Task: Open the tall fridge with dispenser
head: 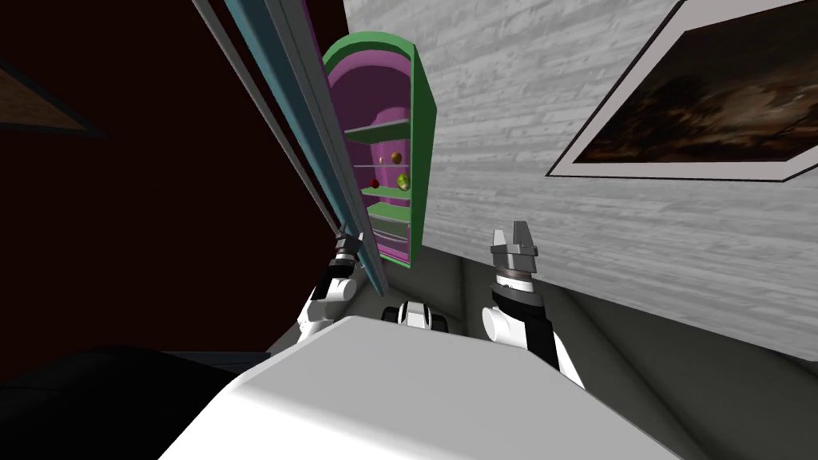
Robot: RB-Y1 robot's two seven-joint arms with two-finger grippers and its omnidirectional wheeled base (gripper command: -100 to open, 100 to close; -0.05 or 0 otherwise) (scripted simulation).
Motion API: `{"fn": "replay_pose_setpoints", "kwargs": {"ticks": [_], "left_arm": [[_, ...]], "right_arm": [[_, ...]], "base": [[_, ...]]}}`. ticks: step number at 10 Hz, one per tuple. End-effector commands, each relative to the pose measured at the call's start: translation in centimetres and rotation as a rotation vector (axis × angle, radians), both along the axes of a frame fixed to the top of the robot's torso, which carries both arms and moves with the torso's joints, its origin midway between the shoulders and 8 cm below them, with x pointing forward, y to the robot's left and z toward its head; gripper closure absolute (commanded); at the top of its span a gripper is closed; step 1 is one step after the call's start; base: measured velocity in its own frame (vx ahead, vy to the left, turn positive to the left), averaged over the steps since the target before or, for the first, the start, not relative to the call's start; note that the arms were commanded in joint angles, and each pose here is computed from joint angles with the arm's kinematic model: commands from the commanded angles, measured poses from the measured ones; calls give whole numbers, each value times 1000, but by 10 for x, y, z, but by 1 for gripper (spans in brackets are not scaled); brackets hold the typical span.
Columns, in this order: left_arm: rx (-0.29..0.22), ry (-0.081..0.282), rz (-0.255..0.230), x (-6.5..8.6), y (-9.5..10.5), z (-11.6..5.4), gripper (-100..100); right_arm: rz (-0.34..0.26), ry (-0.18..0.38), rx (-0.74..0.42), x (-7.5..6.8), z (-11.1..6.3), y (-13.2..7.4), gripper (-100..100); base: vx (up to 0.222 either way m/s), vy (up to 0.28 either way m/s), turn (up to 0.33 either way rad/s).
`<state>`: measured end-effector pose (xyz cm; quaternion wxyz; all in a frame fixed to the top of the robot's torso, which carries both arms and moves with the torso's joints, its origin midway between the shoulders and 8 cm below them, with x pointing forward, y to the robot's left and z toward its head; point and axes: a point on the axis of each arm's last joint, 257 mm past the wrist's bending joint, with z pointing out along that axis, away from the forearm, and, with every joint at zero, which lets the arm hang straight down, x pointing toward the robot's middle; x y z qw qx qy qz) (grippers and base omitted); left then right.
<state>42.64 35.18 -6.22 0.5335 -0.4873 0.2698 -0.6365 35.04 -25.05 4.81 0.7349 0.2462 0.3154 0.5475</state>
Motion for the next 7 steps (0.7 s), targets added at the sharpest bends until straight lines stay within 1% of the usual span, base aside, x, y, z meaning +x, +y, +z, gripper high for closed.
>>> {"fn": "replay_pose_setpoints", "kwargs": {"ticks": [1, 2, 3, 7], "left_arm": [[-47, 38, -2, 11, 8, -17, -100], [-63, 52, -3, 15, 10, -23, -100], [-94, 80, -6, 23, 16, -34, -100], [-149, 144, -14, 39, 28, -58, -100]], "right_arm": [[0, 0, 0, 0, 0, 0, 0], [0, 0, 0, 0, 0, 0, 0], [0, 0, 0, 0, 0, 0, 0], [0, 0, 0, 0, 0, 0, 0]], "base": [[46, -87, 39], [58, -88, 33], [72, -118, 52], [63, -100, 41]]}}
